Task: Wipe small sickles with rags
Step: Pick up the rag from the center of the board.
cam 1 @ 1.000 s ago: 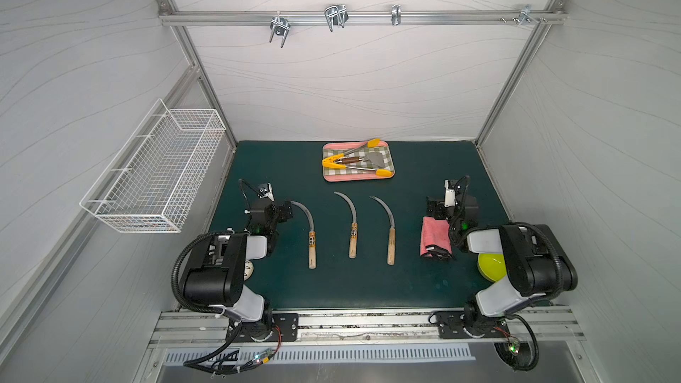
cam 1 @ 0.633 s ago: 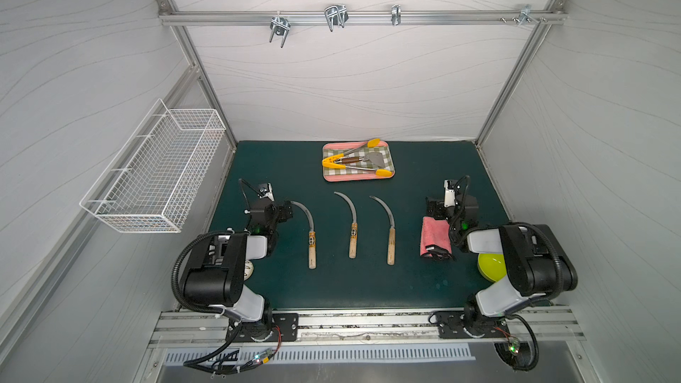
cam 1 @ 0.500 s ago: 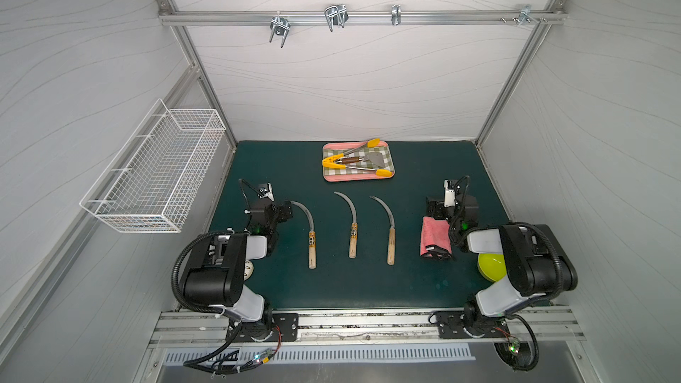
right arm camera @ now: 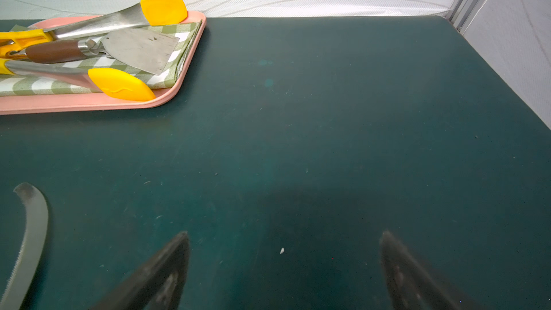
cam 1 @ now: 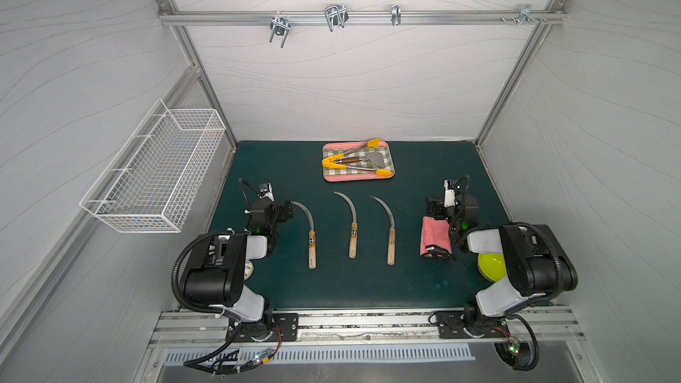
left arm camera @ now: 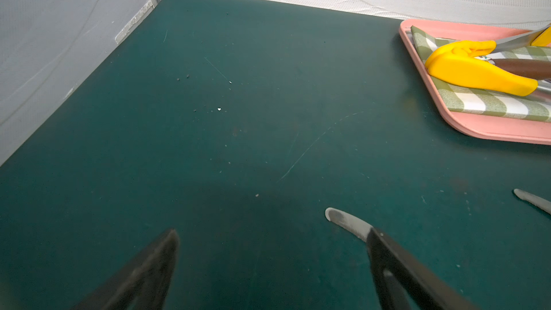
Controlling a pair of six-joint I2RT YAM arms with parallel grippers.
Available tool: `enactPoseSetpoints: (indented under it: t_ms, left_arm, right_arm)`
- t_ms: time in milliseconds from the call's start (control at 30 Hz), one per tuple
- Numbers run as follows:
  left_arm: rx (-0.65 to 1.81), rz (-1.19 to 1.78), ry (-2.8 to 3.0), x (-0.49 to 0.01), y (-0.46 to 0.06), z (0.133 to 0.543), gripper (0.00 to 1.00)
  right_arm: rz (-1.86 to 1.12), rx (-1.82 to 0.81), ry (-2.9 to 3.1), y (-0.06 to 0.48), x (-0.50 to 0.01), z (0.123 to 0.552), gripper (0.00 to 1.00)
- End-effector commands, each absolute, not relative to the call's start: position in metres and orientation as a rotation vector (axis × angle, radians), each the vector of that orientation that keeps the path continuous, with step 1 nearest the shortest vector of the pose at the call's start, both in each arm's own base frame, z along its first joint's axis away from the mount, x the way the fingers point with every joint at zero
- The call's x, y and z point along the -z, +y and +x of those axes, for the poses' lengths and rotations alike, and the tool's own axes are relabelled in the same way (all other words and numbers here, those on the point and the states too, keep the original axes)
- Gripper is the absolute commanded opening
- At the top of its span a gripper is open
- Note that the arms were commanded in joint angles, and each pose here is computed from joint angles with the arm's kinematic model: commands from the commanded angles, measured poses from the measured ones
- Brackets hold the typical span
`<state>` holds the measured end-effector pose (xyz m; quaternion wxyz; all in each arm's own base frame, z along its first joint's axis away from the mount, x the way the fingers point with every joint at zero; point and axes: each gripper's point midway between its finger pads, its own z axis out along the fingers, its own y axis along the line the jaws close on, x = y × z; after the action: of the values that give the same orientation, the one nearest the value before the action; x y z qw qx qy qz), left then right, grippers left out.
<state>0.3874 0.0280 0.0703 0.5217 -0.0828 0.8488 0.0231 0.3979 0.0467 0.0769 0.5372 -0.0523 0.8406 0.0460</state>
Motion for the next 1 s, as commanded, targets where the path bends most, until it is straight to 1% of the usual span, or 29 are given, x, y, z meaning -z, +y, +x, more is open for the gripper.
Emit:
enactPoseSetpoints:
  t_ms: [0,433,567,600,667,733,833,900,967]
  left_arm:
    - [-0.072,-0.188,1.96,-0.091,0.031,0.401,1.0]
    - [-0.072,-0.188,1.962,-0.09,0.031,0.401,0.99]
    - [-0.091,-0.214,1.969,-0.105,0.035,0.402,1.0]
    - [-0.121,-0.26,2.005,-0.113,0.042,0.402,1.0]
    - [-0.191,-0.479,2.085,-0.132,0.063,0.394,1.0]
    - [-0.202,-0.689,2.141,-0.147,0.072,0.383,1.0]
    - [-0.11,-0.942,2.174,-0.147,0.069,0.368,1.0]
    - [0.092,-0.944,2.217,-0.141,0.05,0.371,1.0]
    - [0.248,-0.888,2.236,-0.143,0.028,0.371,1.0]
  right_arm:
    - [-0.145,-0.106,1.98,0.047,-0.082,0.403,0.99]
    - [-0.141,-0.112,1.983,0.046,-0.082,0.403,0.99]
    - [-0.109,-0.109,1.999,0.04,-0.095,0.407,0.99]
    - [-0.089,-0.097,2.031,0.037,-0.105,0.409,0.99]
    - [-0.035,-0.065,2.127,0.029,-0.132,0.416,0.99]
    - [0.113,-0.054,2.181,0.019,-0.151,0.419,0.99]
    - [0.377,-0.095,2.272,0.007,-0.155,0.409,0.99]
    - [0.369,-0.284,2.342,0.026,-0.154,0.4,0.99]
    - [0.352,-0.382,2.386,0.042,-0.163,0.389,0.99]
